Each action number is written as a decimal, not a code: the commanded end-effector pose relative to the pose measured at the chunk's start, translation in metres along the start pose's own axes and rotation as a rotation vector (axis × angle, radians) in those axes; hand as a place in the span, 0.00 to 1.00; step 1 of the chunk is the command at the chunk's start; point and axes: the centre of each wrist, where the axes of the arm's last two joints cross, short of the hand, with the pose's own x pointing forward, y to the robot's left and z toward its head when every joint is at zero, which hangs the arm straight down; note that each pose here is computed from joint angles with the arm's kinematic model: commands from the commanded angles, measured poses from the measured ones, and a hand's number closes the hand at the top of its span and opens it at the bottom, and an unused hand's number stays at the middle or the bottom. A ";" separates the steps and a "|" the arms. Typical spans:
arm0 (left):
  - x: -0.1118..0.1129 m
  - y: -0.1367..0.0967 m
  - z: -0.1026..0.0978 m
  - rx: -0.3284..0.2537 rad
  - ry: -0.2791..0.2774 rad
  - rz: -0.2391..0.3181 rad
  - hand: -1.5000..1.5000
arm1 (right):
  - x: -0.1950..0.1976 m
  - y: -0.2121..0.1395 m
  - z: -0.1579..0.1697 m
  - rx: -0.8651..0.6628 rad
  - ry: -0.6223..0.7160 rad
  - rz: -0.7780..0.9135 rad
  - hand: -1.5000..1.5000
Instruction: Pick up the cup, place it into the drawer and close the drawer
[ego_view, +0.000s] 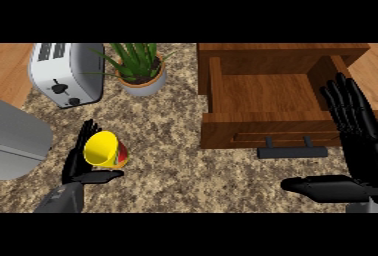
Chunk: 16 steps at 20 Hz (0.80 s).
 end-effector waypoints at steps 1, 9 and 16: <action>0.003 0.002 -0.003 -0.099 -0.090 0.150 0.00 | -0.011 -0.008 -0.001 -0.002 -0.009 0.002 0.00; 0.000 -0.027 -0.017 -0.174 -0.105 0.286 1.00 | -0.012 0.002 -0.009 0.012 -0.001 -0.006 0.00; -0.003 -0.032 -0.014 -0.106 -0.202 0.291 1.00 | -0.011 0.008 -0.009 -0.006 0.010 0.001 0.00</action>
